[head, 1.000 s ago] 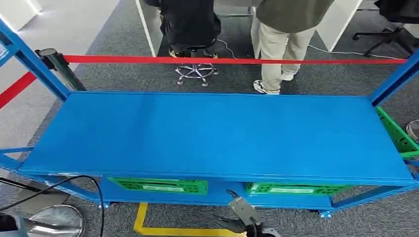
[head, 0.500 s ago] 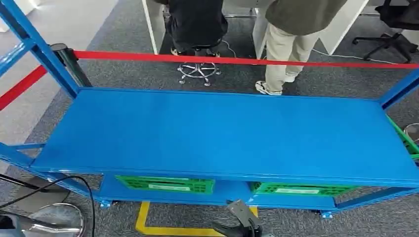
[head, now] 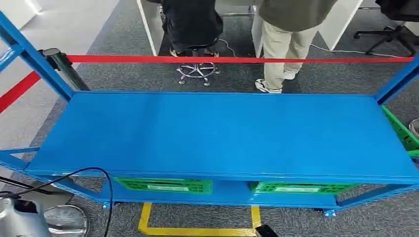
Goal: Take the parts from the cabinet and place them on the table.
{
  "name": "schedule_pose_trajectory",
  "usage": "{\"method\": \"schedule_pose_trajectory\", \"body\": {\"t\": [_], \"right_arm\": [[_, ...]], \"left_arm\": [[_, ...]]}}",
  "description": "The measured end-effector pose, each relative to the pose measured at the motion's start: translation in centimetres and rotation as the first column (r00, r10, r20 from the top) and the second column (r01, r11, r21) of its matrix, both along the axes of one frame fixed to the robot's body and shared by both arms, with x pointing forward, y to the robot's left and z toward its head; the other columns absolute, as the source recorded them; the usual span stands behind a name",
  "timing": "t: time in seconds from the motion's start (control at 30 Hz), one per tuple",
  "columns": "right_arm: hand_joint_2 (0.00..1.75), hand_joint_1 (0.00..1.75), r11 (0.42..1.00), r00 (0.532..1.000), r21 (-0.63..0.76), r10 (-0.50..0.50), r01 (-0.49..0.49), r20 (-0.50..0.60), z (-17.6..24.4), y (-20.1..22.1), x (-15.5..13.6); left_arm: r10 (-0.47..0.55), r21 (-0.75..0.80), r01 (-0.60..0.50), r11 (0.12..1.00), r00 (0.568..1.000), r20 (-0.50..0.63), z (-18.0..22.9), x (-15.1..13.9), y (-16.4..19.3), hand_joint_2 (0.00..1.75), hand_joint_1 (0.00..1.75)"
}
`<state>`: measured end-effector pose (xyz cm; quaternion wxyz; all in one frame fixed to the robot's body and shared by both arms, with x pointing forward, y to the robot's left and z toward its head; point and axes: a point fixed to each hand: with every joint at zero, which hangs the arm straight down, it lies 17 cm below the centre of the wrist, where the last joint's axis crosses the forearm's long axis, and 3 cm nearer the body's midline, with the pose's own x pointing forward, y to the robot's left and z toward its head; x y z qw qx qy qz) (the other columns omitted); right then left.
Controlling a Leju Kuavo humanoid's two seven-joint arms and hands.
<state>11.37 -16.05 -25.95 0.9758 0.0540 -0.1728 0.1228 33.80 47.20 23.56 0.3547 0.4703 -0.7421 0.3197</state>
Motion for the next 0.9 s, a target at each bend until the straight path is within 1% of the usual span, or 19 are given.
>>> {"method": "schedule_pose_trajectory", "body": {"t": [0.07, 0.2, 0.3, 0.43, 0.6, 0.77, 0.9], "right_arm": [[1.75, 0.00, 1.000, 0.999, 0.006, -0.006, 0.006, -0.032, -0.2, 0.0, -0.8], [1.75, 0.00, 1.000, 0.994, 0.004, -0.002, 0.003, -0.112, -0.5, 0.0, -2.1], [1.75, 0.00, 1.000, 0.989, -0.019, 0.007, -0.010, -0.148, -0.7, -0.4, -2.3], [1.75, 0.00, 0.999, 0.988, -0.032, 0.004, -0.009, -0.152, -0.7, -1.0, -2.3], [1.75, 0.00, 0.998, 0.987, 0.003, -0.054, 0.055, -0.150, -0.6, -0.8, -1.7], [1.75, 0.00, 0.996, 0.981, -0.002, -0.084, 0.085, -0.174, -0.8, -1.0, -2.5], [1.75, 0.00, 0.995, 0.978, 0.000, -0.094, 0.095, -0.184, -0.8, -1.0, -3.0]], "left_arm": [[-0.030, -0.041, 0.030, 0.999, 0.999, -0.019, -1.6, 0.9, -0.5, 1.75, 1.75], [-0.070, -0.062, 0.066, 0.996, 0.995, -0.069, -3.5, 2.3, -1.5, 1.75, 1.75], [-0.095, -0.062, 0.088, 0.994, 0.989, -0.116, -4.8, 3.4, -2.4, 1.75, 1.75], [-0.104, -0.054, 0.097, 0.994, 0.984, -0.141, -5.2, 3.9, -2.9, 1.75, 1.75], [-0.137, -0.084, 0.123, 0.989, 0.972, -0.189, -7.4, 4.7, -3.7, 1.75, 1.75], [-0.155, -0.191, 0.119, 0.974, 0.969, -0.190, -10.4, 4.5, -3.1, 1.75, 1.75], [-0.165, -0.212, 0.120, 0.970, 0.964, -0.207, -11.6, 4.5, -2.9, 1.75, 1.75]]}}
